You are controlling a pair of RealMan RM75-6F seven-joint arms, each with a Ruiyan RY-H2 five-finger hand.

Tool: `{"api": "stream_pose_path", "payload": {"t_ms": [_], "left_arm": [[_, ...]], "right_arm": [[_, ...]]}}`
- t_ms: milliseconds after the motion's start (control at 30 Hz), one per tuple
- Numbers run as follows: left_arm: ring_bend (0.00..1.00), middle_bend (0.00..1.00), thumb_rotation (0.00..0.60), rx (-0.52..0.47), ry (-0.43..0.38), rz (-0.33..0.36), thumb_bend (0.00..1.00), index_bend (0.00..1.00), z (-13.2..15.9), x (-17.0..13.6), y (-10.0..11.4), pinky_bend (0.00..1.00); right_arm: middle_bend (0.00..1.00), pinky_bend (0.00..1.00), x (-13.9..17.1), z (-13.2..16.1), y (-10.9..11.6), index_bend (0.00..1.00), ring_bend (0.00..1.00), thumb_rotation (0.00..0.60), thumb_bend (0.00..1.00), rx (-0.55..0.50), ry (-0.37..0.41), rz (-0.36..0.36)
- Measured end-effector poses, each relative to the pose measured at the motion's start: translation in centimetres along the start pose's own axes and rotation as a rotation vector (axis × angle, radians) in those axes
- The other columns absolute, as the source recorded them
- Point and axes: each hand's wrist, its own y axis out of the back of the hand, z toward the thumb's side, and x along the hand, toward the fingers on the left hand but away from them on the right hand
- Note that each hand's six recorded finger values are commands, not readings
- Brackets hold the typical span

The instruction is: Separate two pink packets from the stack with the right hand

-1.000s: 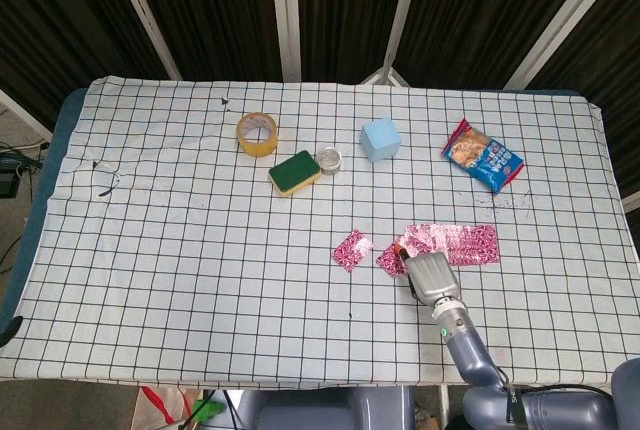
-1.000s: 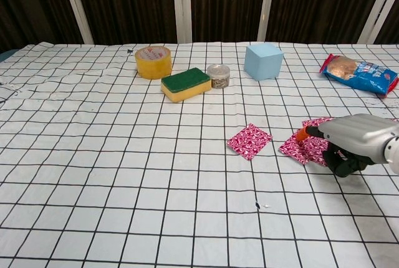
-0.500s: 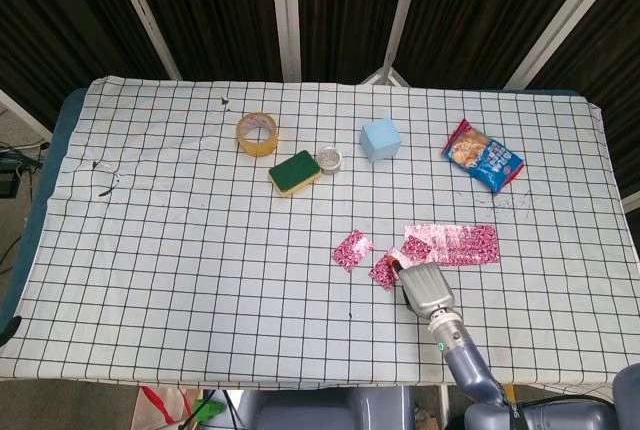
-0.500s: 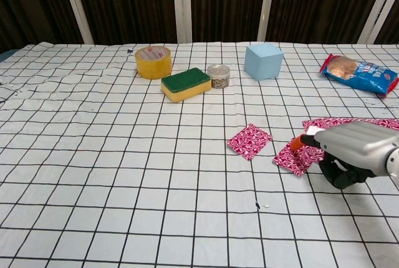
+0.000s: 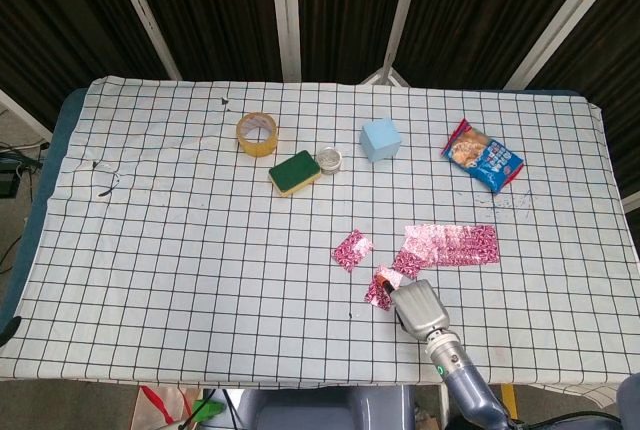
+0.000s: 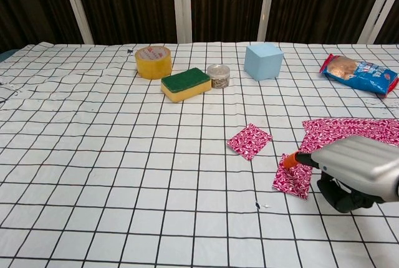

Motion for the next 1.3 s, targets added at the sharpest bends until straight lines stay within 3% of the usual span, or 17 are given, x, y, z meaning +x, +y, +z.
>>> {"api": "stream_pose_path", "payload": {"t_ms": [500, 867, 1300], "left_arm": [[0.0, 0.0, 0.6, -0.002, 0.001, -0.001, 0.32, 0.15, 0.0, 0.0, 0.0, 0.1], [0.0, 0.0, 0.6, -0.001, 0.003, 0.0, 0.32, 0.15, -0.1, 0.0, 0.0, 0.1], [0.0, 0.0, 0.6, 0.0, 0.008, 0.003, 0.32, 0.15, -0.1, -0.1, 0.1, 0.1]], "right_arm": [[0.81, 0.57, 1.8, 0.7, -0.7, 0.19, 0.76, 0.6, 0.77, -0.002, 0.024, 0.006], [0.81, 0.57, 1.6, -0.4, 0.6, 0.19, 0.76, 0.6, 0.77, -0.027, -0.004, -0.041], [0.81, 0.57, -0.2, -2.2, -1.2, 0.19, 0.76, 0.6, 0.77, -0.006, -0.057, 0.022]]}}
